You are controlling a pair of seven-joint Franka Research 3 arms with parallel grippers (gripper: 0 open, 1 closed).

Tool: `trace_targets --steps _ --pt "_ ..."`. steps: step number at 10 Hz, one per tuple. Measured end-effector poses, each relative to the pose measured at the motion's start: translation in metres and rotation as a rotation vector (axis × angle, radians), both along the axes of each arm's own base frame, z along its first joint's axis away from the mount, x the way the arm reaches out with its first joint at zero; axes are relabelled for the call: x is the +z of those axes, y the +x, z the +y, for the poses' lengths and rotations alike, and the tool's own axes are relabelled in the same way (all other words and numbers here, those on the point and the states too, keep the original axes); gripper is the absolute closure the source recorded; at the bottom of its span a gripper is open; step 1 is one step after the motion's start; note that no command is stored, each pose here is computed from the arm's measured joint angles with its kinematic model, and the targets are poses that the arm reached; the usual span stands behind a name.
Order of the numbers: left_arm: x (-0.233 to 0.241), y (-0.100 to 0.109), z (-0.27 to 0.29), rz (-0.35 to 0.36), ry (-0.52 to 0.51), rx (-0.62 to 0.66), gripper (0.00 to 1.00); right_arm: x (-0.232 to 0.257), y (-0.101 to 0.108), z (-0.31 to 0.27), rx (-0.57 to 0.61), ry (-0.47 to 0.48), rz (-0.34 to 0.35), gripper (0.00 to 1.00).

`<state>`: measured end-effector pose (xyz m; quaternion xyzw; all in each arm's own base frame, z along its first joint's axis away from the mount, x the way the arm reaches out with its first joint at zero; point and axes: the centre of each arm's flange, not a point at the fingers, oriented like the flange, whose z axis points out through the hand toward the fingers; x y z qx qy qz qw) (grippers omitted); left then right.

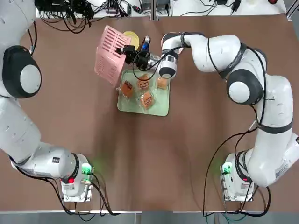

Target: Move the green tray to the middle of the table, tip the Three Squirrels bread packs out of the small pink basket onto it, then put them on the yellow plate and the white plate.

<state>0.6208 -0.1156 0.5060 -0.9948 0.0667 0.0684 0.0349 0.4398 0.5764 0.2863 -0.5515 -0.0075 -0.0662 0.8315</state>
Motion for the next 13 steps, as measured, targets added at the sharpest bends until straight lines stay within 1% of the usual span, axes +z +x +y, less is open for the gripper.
trace_targets --steps 1,2,3,4,5,7,8,9,10,11,13 --pt "-0.005 0.002 0.004 -0.018 -0.005 0.006 0.00 0.013 -0.003 -0.012 0.006 -0.011 0.007 0.93" --pt "-0.014 0.001 0.010 -0.068 -0.022 0.019 0.00 0.024 -0.004 -0.027 0.007 -0.026 0.014 0.93" --pt "-0.026 -0.007 0.018 -0.125 -0.040 0.032 0.00 0.033 -0.004 -0.043 0.000 -0.048 0.022 0.93" --pt "-0.041 -0.024 0.022 -0.159 -0.049 0.035 0.00 0.043 0.000 -0.060 -0.017 -0.093 0.030 0.93" --pt "-0.057 -0.044 0.016 -0.171 -0.053 0.020 0.00 0.057 0.007 -0.077 -0.032 -0.152 0.039 0.93" --pt "-0.094 -0.076 -0.013 -0.189 -0.064 -0.035 0.00 0.085 0.021 -0.111 -0.025 -0.287 0.025 0.93" --pt "-0.115 -0.090 -0.024 -0.177 -0.065 -0.050 0.00 0.096 0.031 -0.132 -0.026 -0.346 0.026 0.93" --pt "-0.130 -0.099 -0.029 -0.163 -0.062 -0.037 0.00 0.104 0.041 -0.157 -0.030 -0.395 0.024 0.93" --pt "-0.139 -0.102 -0.032 -0.161 -0.061 0.000 0.00 0.110 0.052 -0.183 -0.033 -0.450 0.015 0.93" --pt "-0.146 -0.103 -0.043 -0.176 -0.069 0.050 0.00 0.115 0.060 -0.209 -0.034 -0.511 0.009 0.93" --pt "-0.177 -0.105 -0.082 -0.198 -0.103 0.169 0.00 0.119 0.070 -0.258 -0.020 -0.656 0.006 0.93"
